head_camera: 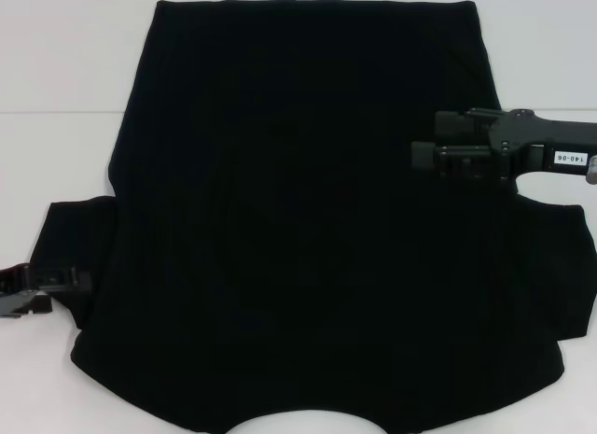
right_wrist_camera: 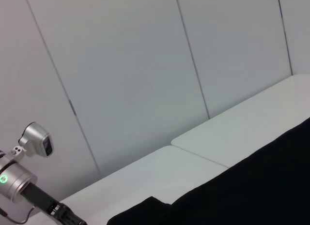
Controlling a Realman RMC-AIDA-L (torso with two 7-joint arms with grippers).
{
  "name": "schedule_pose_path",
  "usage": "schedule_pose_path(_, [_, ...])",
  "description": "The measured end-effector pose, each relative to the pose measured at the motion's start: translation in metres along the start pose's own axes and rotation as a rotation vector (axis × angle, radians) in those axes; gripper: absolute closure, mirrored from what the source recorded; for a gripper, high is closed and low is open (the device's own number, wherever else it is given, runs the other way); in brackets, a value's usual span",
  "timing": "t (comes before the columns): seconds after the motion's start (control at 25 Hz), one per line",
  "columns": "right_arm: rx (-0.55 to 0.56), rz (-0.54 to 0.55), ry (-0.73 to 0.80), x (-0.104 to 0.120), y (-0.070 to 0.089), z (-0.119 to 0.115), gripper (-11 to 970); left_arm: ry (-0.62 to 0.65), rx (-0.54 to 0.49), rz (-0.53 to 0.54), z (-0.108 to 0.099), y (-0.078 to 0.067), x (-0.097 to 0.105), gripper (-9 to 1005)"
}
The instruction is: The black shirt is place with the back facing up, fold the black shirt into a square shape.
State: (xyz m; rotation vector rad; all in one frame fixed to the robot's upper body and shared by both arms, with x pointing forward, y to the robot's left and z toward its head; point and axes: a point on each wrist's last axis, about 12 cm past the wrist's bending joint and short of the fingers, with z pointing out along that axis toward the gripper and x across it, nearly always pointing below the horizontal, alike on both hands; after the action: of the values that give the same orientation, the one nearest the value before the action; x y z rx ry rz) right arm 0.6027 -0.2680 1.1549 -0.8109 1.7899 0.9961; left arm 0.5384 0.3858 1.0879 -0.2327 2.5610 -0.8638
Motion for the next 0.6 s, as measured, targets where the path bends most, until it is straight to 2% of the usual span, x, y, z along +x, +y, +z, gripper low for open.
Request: schedule_pose_path(0.6, [0.018, 0.003, -0.014, -0.002, -0.0025, -0.0017, 47, 0.02, -0.018, 0.011, 0.0087, -0.0028, -0.0029, 242])
